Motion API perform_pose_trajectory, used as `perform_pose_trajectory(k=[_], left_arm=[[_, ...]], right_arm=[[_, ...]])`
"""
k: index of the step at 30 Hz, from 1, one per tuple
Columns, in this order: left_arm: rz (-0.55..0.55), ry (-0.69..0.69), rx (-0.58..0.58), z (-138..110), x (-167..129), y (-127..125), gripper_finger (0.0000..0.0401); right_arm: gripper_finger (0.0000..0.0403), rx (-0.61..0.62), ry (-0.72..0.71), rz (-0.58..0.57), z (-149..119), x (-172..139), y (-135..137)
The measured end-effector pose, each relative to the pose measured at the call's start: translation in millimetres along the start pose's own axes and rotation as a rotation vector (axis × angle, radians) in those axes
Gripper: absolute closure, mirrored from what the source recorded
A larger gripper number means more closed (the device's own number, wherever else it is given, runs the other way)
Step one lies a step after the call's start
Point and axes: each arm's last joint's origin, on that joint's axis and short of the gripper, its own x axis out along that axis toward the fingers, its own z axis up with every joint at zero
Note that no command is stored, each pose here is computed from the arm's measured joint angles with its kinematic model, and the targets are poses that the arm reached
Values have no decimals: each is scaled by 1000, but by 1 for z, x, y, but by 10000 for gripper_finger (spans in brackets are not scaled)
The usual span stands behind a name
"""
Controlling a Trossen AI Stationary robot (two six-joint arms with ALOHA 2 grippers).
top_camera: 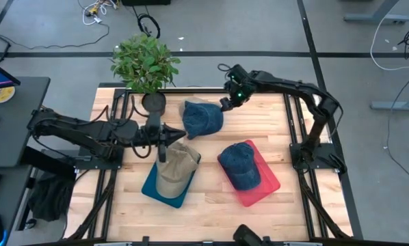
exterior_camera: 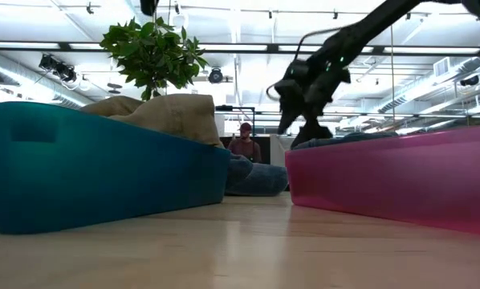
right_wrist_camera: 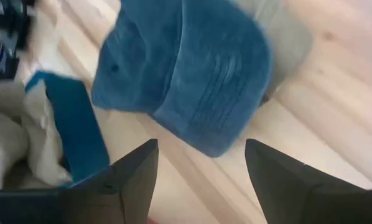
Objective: Pick & Place hat
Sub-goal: Put the blue cap into the red bin
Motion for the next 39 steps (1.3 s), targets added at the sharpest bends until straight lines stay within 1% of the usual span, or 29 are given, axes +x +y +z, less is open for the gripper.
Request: perform_pose_trajectory(k=[6,11,16,19,23,25,28,31,39], left_arm=[[31,-87,-33,6,11,6,374],[40,-185,-69,13,24,10,373],[50,-233,-84,12,38,14,373],[58,-239,-86,9,45,16,373],[50,-270,-97,7,53,15,373],[49,-266,-96,4,56,15,373],[45,-271,-112,4,57,14,373],[38,-280,-137,5,57,14,373],[38,-302,-148,8,56,16,373]], right_arm=[[158,-3,77,-4,2,26,-19],[158,-3,113,29,3,41,-30],[158,-5,110,39,6,52,-36],[158,-6,109,49,7,57,-38],[160,-36,85,58,9,58,-37],[168,-41,75,61,10,58,-37],[195,-34,66,62,11,58,-37],[237,-45,53,66,13,58,-36],[379,-10,38,105,16,55,-34]])
